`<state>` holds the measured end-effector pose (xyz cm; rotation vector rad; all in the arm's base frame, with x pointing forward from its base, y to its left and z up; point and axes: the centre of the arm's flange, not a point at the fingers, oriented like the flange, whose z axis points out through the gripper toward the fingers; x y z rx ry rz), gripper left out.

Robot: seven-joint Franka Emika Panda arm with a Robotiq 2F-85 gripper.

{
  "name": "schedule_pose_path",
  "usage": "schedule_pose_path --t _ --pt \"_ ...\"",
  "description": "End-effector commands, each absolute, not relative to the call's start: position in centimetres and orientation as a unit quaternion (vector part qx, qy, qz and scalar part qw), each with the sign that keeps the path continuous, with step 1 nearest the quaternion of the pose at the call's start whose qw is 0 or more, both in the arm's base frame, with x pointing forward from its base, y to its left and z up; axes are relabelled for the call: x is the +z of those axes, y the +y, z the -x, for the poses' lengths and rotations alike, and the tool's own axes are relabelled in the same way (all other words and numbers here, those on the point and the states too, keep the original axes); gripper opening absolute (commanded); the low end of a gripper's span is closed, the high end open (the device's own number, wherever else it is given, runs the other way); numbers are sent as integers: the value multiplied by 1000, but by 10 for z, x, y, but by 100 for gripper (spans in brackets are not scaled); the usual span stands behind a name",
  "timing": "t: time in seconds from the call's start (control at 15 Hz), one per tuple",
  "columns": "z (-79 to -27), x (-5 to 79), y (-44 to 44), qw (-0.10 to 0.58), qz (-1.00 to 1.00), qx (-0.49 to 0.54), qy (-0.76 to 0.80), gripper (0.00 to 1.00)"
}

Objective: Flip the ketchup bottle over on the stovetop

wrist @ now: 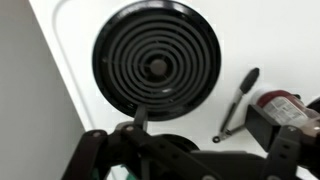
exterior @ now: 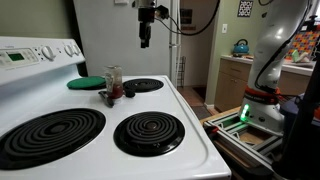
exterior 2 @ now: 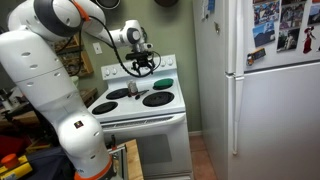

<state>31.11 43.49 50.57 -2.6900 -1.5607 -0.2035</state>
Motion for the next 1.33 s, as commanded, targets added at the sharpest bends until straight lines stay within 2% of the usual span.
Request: schedule_pose_path --t 0.0,0.13,0.27,0.6,0.93,1.13,1.27 --pt "-268 475 484 90 826 -88 -550 100" --pt "-248 467 505 131 801 -101 -575 100" --pt "-249 478 505 106 810 -107 -566 100" --pt "-251 478 507 110 810 -110 -565 100" --pt "-253 480 531 190 827 -78 -524 100" --pt "-256 479 542 215 835 -65 -502 100" --pt "-260 471 547 190 857 -50 -477 100"
